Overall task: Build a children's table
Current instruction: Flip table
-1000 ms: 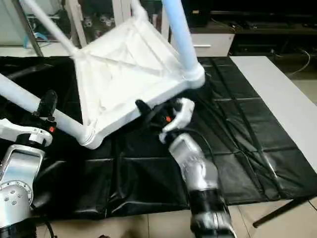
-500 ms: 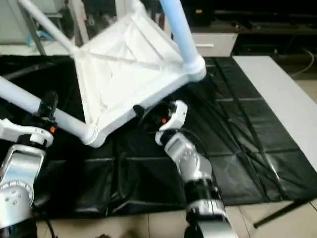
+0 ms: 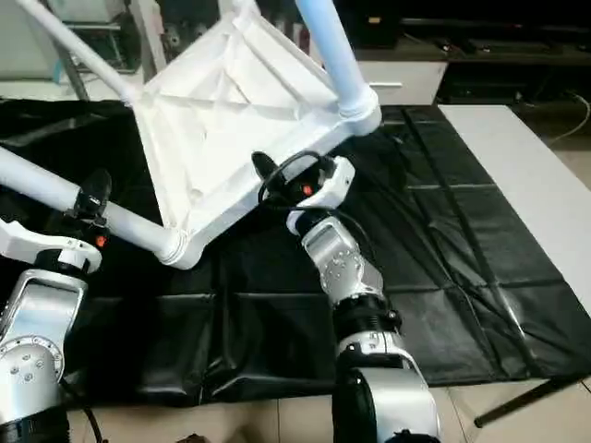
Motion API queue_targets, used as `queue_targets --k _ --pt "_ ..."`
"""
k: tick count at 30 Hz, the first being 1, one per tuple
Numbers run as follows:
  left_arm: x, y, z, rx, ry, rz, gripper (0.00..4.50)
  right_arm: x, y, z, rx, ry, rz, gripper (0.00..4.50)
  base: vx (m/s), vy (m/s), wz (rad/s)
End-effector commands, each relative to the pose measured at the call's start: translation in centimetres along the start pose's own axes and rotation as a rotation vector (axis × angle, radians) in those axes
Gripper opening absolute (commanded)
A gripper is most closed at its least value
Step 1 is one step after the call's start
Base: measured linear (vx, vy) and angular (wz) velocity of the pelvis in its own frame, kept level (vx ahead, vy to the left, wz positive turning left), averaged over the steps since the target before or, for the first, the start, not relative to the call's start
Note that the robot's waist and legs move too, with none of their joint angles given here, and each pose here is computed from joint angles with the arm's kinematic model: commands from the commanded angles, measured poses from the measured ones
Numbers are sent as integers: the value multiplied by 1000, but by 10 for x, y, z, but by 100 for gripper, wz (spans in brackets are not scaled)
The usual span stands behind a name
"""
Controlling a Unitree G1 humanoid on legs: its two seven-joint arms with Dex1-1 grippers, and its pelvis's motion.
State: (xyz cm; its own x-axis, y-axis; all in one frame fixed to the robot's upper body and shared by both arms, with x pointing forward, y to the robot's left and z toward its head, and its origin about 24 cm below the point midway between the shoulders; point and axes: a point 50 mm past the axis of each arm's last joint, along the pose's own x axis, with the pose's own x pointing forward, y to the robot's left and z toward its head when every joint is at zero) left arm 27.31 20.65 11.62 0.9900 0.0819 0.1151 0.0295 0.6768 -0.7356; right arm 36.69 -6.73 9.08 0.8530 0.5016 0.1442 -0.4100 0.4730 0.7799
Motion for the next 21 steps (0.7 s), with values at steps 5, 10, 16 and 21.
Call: queue_targets --k 5,10,16,21 --pt "2 -4 -5 -59 25 -36 240 8 0 5 -20 55 5 450 0 0 0" --pt "2 -4 -6 -59 25 -37 239 9 0 5 -16 58 0 424 0 0 0" --pt "1 -5 -6 -47 25 -43 238 11 1 7 12 38 -2 395 0 0 0" --pt "0 -6 -7 -19 30 -60 237 16 2 8 57 18 -13 345 0 0 0"
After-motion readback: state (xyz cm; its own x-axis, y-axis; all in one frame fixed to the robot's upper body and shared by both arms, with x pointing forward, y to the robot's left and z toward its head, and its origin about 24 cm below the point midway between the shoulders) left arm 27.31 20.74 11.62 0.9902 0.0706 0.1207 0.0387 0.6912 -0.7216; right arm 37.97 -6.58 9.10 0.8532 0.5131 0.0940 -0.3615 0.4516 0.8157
